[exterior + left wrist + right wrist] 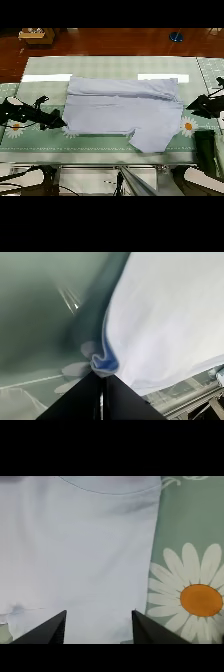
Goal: Fold the shirts.
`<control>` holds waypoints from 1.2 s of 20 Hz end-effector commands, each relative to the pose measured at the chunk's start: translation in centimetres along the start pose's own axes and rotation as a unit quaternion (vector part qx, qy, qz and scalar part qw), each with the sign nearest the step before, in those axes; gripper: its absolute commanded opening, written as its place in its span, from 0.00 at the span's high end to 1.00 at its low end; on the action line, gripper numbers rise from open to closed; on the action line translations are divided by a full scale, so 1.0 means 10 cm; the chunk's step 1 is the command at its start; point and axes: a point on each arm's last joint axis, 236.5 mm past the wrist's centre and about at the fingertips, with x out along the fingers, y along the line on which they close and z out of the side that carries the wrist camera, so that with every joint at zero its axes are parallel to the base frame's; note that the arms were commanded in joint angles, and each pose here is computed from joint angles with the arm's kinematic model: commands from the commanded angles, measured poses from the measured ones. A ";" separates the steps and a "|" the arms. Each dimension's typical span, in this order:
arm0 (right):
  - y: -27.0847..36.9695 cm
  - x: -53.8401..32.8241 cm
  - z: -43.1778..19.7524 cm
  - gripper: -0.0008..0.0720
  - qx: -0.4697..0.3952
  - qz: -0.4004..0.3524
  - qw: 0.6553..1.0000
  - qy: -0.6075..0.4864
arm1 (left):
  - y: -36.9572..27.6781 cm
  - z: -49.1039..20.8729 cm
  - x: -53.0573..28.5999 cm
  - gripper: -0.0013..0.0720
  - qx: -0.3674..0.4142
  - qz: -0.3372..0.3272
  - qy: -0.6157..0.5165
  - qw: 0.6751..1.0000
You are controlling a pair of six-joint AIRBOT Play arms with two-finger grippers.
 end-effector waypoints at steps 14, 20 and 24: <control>-0.27 0.96 -1.00 0.42 0.100 0.015 0.989 0.105 | 0.01 -0.07 -0.19 0.95 0.021 -0.020 -0.001 1.000; 0.14 1.18 -0.91 0.96 0.083 0.044 0.992 0.085 | -0.11 -0.03 -0.22 0.95 0.031 -0.044 -0.011 0.999; 0.39 0.72 -0.62 0.96 0.016 0.052 0.998 0.011 | -0.45 0.05 -0.49 0.95 0.093 -0.082 -0.026 0.992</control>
